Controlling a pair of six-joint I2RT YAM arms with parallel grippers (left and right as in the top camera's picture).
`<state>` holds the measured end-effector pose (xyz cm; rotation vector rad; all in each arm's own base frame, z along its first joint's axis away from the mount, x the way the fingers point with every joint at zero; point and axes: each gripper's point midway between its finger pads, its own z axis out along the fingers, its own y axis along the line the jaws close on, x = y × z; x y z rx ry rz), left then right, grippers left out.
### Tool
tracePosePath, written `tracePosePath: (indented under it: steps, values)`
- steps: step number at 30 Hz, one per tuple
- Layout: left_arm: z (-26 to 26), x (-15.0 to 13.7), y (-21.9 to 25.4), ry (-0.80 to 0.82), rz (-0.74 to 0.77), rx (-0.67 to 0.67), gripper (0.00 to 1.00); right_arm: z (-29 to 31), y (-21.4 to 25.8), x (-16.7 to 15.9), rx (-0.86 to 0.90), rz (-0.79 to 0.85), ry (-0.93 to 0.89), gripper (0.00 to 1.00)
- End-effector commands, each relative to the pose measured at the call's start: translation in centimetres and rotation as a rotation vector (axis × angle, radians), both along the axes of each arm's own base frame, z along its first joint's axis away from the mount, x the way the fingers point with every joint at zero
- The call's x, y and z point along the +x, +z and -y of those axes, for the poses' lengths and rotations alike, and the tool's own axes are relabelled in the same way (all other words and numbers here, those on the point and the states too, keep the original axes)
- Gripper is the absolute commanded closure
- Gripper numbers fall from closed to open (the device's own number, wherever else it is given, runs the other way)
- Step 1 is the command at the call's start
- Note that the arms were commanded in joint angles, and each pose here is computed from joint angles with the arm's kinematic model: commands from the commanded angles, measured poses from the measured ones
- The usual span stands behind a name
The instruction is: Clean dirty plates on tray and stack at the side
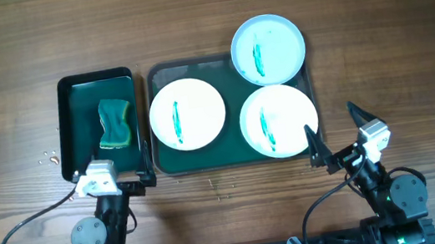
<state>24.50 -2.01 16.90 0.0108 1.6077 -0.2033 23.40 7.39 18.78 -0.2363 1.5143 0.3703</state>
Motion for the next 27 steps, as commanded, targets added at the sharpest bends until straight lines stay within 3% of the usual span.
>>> tracePosePath:
  steps: [1,10,18,27]
  values:
    - [0.7,-0.3,0.8,-0.035,-0.004,-0.114,0.00,-1.4,0.9,-0.7,0.036,-0.004,0.092,0.00]
    - [3.4,-1.7,4.4,-0.193,-0.079,-0.133,0.00,-2.6,4.3,-1.0,0.028,-0.071,0.167,0.00]
    - [3.6,-1.2,7.3,-0.188,-0.304,-0.164,0.00,-3.1,6.1,0.9,0.015,-0.333,0.175,0.00]
    - [3.6,1.3,10.0,-0.177,-0.611,-0.204,0.00,-3.4,6.2,3.4,-0.005,-0.687,0.171,0.00]
